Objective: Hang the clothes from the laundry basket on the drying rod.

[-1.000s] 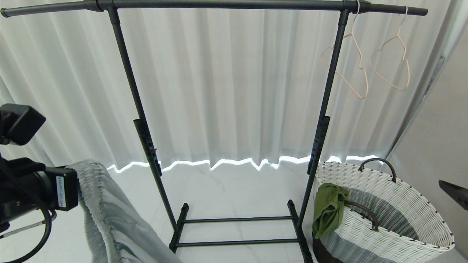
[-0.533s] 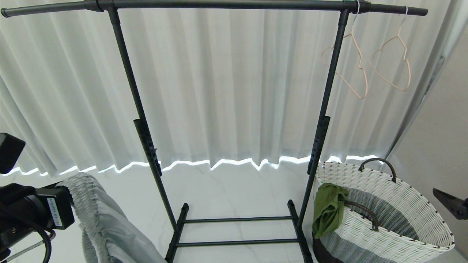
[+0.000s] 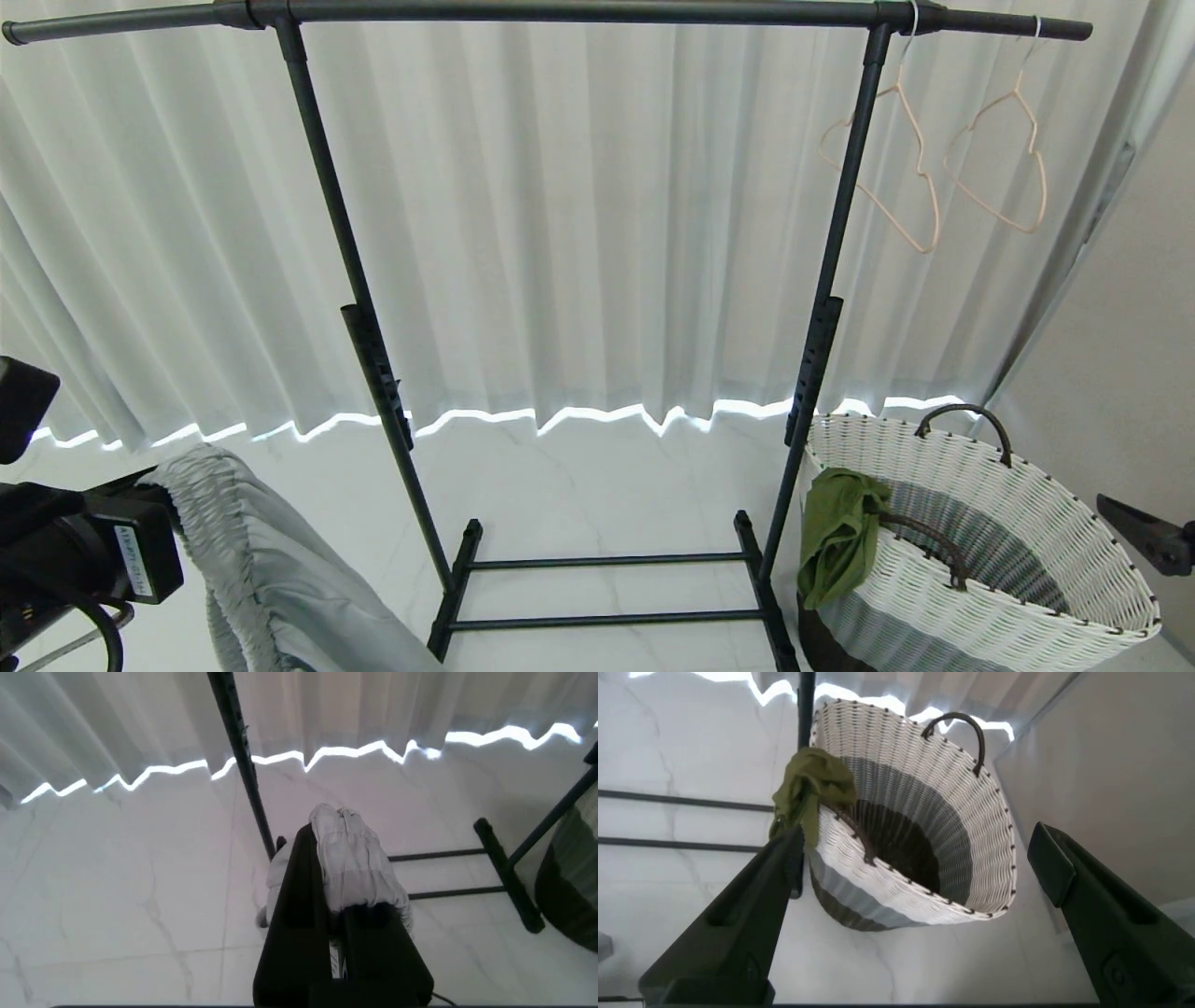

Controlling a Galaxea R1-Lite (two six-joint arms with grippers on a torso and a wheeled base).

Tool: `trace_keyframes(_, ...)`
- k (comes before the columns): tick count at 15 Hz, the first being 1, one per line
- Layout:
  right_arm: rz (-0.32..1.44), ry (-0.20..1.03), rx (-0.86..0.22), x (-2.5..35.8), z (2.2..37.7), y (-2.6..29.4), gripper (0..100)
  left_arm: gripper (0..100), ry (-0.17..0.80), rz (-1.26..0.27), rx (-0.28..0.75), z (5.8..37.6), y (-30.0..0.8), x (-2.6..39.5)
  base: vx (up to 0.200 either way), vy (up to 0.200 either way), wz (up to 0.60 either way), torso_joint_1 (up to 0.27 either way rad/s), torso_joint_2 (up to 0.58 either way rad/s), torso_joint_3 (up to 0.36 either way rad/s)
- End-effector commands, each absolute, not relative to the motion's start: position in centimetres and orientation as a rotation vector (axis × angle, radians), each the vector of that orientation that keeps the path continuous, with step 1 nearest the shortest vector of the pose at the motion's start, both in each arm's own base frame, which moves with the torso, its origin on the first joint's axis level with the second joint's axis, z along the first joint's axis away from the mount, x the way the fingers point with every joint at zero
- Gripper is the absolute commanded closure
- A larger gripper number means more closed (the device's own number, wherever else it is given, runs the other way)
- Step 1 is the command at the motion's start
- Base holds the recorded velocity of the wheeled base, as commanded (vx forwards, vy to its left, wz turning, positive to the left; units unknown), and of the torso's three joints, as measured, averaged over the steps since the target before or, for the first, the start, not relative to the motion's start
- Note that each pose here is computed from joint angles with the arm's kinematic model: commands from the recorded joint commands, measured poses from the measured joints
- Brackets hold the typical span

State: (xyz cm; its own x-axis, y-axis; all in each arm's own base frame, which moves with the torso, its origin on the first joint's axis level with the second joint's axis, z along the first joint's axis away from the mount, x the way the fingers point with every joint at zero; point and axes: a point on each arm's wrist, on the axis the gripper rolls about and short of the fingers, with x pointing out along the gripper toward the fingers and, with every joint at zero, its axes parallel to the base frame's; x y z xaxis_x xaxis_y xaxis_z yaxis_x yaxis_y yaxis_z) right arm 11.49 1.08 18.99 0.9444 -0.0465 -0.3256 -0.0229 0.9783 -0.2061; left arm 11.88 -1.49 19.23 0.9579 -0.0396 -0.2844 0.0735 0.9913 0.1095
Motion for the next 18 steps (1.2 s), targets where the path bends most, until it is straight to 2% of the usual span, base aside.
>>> trace_keyframes(1,-0.035,0.338,-0.207,11.39,18.93,0.77,0,100,0.293,-0.065,0.125,19.05,-1.58,11.9,0.0,0.0,0.0,0.0,0.0,0.0)
trace_keyframes(6,-0.051,0.354,-0.206,11.33,18.54,0.52,0,100,0.294,-0.076,0.127,18.96,-1.69,11.8,0.0,0.0,0.0,0.037,-0.17,-0.123)
trace_keyframes(18,-0.047,0.367,-0.217,11.05,18.01,0.51,0,100,0.281,-0.08,0.147,18.87,-1.6,11.23,0.0,0.0,0.0,0.166,-0.46,-0.299)
